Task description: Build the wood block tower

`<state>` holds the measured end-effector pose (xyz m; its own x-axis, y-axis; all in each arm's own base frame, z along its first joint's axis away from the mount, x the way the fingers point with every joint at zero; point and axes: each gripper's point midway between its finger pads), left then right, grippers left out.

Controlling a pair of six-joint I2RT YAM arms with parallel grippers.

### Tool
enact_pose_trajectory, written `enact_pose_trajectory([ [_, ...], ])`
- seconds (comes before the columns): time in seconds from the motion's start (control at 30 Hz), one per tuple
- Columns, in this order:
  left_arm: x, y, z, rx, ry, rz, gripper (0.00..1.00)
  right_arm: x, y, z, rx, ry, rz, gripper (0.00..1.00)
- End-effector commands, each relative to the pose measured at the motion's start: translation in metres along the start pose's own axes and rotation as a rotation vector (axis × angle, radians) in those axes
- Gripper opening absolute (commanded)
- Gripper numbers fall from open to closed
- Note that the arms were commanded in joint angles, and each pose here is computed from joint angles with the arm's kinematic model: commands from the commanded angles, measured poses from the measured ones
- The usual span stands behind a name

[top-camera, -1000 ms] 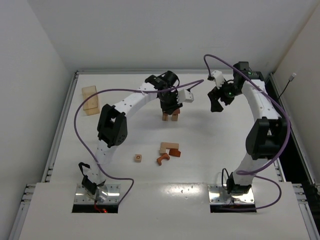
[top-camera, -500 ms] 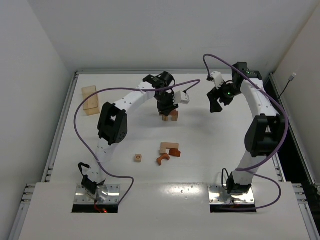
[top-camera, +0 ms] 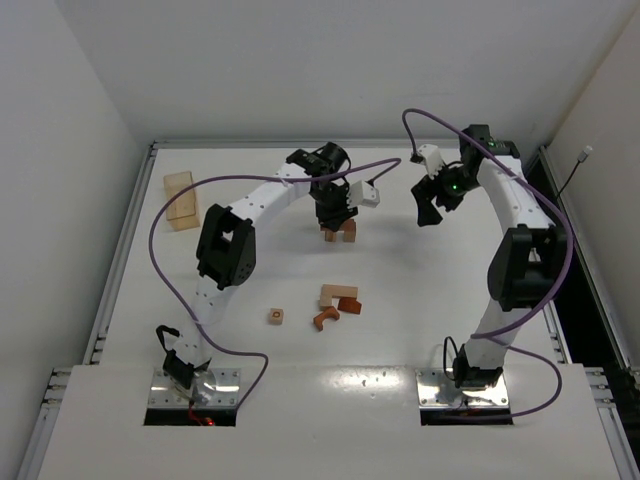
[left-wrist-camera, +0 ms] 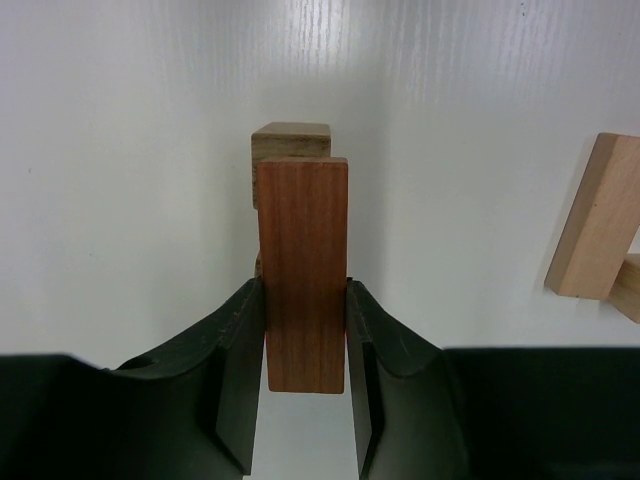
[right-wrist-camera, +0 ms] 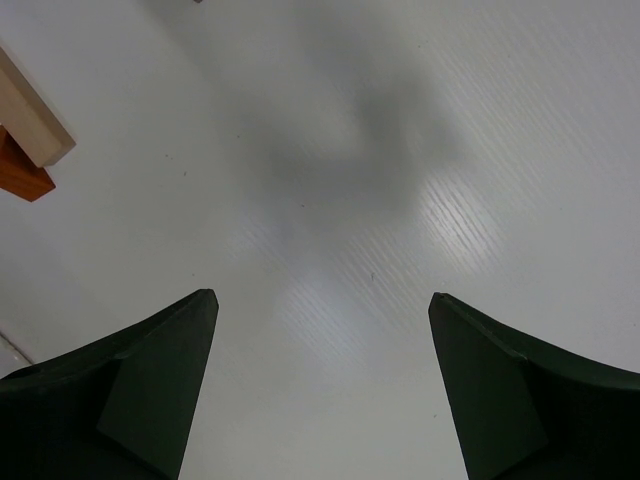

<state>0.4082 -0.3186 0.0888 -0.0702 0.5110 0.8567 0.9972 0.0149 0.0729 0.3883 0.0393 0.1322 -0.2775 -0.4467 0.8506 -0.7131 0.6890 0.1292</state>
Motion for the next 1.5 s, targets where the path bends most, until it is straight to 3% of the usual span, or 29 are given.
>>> enact_pose_trajectory([
  [0.0, 0.010, 0.010, -0.013, -0.024, -0.052, -0.022, 0.00, 0.007, 0.000, -0.014, 0.009, -0.037, 0.005, 0.84],
  [0.6, 0.009, 0.019, -0.025, -0.046, -0.097, -0.046, 0.00, 0.001, -0.002, -0.014, 0.000, -0.030, -0.014, 0.84],
  [1.47, -0.009, 0.020, -0.017, -0.045, -0.066, -0.045, 0.00, -0.001, -0.003, -0.016, -0.004, -0.030, -0.026, 0.84],
])
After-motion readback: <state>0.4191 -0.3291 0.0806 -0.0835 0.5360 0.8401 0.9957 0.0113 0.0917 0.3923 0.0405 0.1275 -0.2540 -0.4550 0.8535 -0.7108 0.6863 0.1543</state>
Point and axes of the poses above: each gripper's point midway between its finger pads, its own x axis back along the fingers, its own y axis along the line the jaws close on, z = x × y, and after that the axes turned 4 degrees about -x, right-handed
